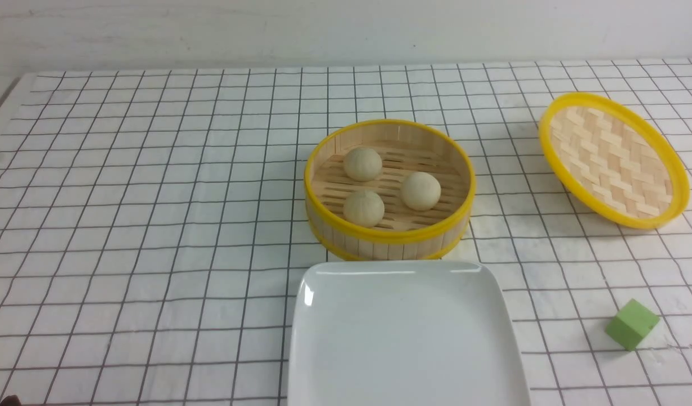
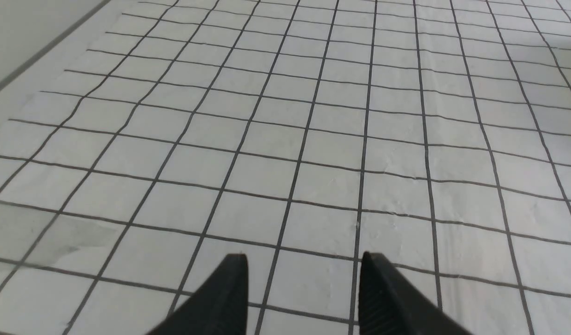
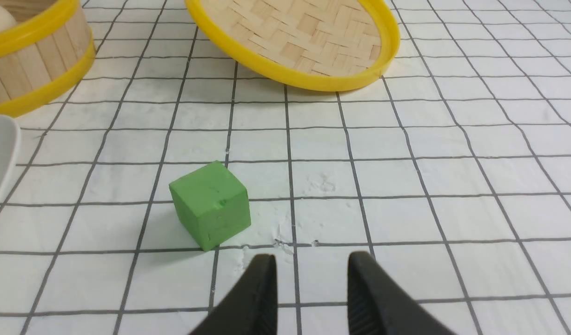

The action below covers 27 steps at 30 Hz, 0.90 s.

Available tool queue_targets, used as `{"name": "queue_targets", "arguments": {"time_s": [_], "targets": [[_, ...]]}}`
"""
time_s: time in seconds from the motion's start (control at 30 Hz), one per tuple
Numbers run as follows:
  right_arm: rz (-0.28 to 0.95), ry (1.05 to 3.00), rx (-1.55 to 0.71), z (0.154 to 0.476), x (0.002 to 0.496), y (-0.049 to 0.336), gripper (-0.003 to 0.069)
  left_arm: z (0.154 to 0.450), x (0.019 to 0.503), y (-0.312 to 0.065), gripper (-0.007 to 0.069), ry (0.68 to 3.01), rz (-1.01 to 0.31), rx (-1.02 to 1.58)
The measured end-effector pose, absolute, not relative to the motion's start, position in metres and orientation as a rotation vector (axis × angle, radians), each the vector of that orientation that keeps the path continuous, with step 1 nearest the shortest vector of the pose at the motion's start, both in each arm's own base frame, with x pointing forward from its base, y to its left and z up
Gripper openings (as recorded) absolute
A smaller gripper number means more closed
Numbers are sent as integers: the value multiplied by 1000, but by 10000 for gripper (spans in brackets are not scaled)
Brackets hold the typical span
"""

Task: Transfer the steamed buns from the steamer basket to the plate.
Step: Use the right arm to grab the steamed stuffed bun that is closest to it

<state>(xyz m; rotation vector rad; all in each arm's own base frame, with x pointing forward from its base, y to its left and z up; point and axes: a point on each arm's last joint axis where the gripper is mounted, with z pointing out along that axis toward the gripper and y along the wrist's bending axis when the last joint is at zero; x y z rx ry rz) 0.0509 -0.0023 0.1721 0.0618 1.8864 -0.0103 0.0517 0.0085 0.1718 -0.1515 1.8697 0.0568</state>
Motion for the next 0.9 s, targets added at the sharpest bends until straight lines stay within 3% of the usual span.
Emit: {"name": "queue_targets", "arguments": {"time_s": [0.33,0.73,0.9], "targets": [[31,1864,86,177,51,-1,241,172,52,8,352,1870,57,-152],[102,1528,92,290,23,3,241,172,52,8,352,1870,57,-152],[143,1541,94,307,11,5,241,172,52,8,352,1870,57,-152]]}}
